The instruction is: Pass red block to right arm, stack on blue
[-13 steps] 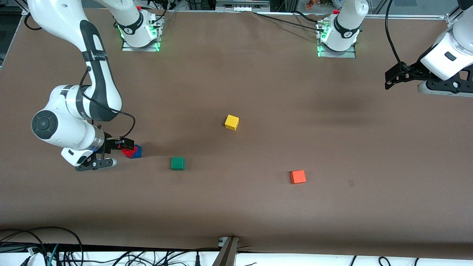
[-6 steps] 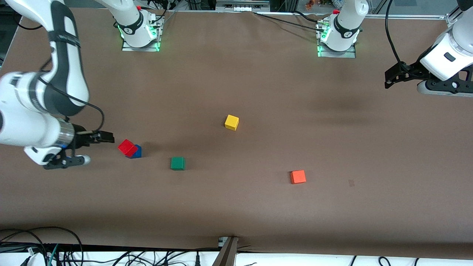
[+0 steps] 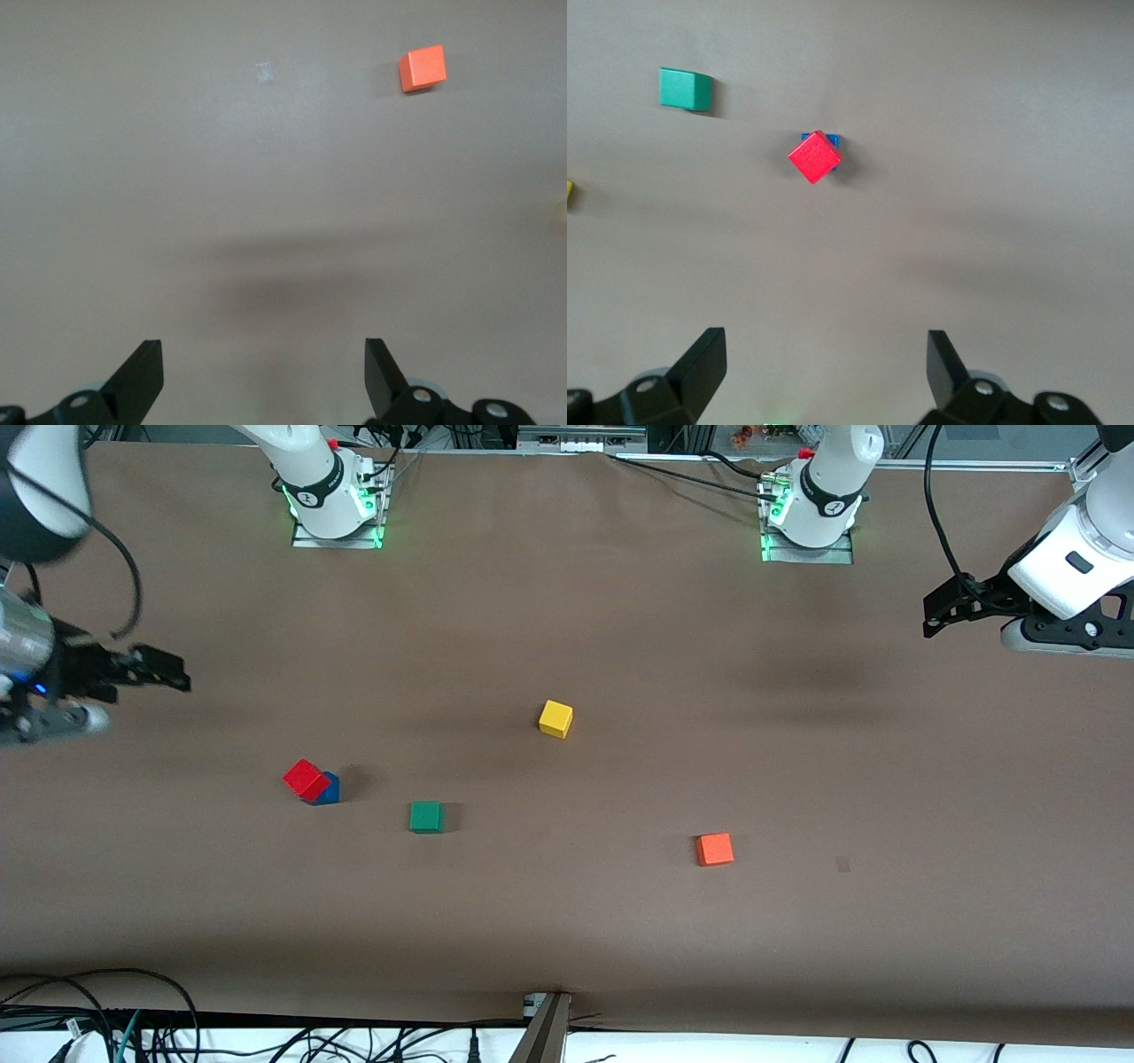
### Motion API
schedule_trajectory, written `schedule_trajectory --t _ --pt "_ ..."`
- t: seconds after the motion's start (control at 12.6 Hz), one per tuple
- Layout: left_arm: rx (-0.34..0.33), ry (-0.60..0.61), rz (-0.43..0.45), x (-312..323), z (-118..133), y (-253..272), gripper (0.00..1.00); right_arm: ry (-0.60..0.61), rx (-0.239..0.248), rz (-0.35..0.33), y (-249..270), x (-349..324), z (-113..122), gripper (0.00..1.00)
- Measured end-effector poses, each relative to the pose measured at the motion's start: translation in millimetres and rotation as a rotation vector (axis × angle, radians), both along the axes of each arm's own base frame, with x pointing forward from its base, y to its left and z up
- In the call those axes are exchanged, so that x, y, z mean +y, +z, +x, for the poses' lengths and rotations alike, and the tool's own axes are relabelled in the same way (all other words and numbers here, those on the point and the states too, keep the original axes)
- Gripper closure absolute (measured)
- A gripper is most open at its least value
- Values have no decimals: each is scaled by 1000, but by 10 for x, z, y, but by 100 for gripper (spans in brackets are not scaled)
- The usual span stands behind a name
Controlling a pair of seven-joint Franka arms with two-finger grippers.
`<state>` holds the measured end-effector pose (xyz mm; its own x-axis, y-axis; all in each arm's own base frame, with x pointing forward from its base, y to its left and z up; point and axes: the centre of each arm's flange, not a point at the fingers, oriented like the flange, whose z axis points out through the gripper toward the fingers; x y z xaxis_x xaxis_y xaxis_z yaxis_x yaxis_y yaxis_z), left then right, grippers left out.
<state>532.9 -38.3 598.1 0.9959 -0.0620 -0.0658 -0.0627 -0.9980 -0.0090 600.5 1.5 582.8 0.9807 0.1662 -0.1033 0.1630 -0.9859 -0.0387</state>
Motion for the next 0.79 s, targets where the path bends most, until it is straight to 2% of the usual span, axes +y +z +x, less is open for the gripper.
schedule_trajectory --t 0.16,0.24,0.4,0.56,0.79 --pt "0 0 0 0 0 0 0 -15 -40 12 361 -145 -227 0" --pt "0 0 0 0 0 0 0 -25 -39 9 471 -232 -338 0" --pt "0 0 0 0 0 0 0 -30 2 -17 541 -342 -508 0" --pt "0 0 0 0 0 0 0 0 27 -55 508 -223 -538 0" --pt "0 0 0 0 0 0 0 16 47 -65 402 -141 -491 0"
